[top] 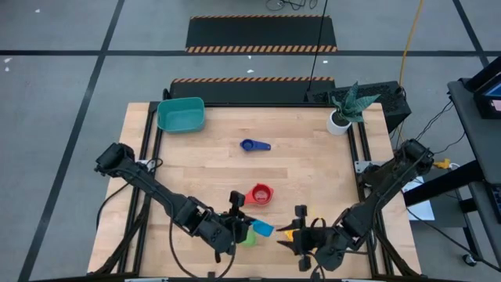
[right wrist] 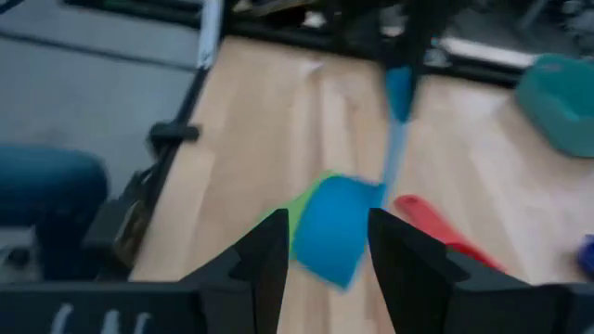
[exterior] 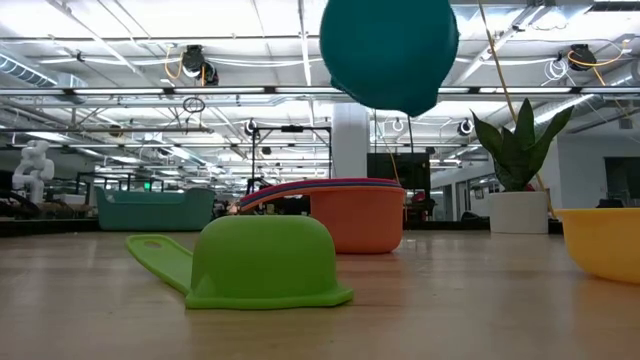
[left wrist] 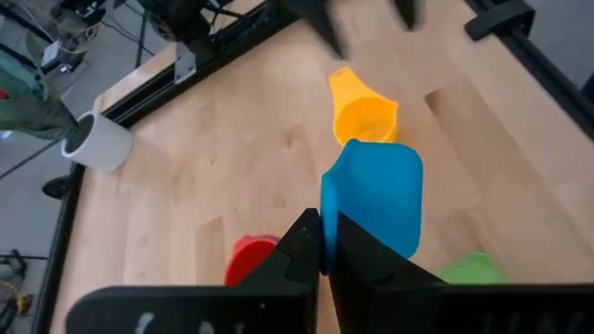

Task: Nest measuring cups in basket
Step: Stack the light blue measuring cup on top of the red measuring cup

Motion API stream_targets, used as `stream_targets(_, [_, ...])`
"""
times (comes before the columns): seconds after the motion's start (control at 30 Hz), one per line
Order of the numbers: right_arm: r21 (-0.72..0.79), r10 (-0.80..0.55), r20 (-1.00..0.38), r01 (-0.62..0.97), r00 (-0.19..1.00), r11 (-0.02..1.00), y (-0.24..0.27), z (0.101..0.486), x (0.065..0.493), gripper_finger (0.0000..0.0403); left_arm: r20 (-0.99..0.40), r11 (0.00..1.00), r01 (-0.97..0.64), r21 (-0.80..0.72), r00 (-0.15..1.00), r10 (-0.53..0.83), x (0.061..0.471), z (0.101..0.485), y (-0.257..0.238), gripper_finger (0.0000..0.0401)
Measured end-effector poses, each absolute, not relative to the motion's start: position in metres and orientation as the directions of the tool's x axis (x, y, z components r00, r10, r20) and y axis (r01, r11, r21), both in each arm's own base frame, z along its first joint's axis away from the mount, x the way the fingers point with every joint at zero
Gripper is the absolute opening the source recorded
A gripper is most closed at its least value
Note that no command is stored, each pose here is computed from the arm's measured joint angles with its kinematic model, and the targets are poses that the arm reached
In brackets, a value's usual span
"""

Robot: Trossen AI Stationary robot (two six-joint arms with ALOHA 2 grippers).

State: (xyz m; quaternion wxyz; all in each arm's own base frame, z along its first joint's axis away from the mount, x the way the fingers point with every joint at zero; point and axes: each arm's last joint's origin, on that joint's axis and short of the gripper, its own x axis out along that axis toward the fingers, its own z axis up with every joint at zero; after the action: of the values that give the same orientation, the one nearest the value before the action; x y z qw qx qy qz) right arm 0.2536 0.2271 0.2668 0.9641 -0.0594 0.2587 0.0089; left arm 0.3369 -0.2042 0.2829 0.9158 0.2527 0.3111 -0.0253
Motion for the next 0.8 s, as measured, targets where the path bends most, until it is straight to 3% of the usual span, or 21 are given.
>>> stream_targets(0.27, [-0.053, 0.050, -0.549, -0.095, 0.834, 0.994, 0.224, 0.247, 0.251, 0.0144, -0.547, 0.821, 0.322, 0.471, 0.837, -0.015, 0.336, 0.289, -0.218, 0.0015])
stream_targets(0.47, [0.128, 0.271, -0.534, -0.240, 0.801, 0.962, 0.218, 0.225, 0.256, 0.0159, -0.530, 0.756, 0.396, 0.520, 0.844, -0.078, 0.330, 0.291, -0.231, 0.0010])
stream_targets(0.8, [0.121, 0.319, -0.424, -0.296, 0.848, 0.947, 0.209, 0.212, 0.261, 0.0200, -0.531, 0.753, 0.394, 0.528, 0.844, -0.069, 0.332, 0.291, -0.228, 0.0008])
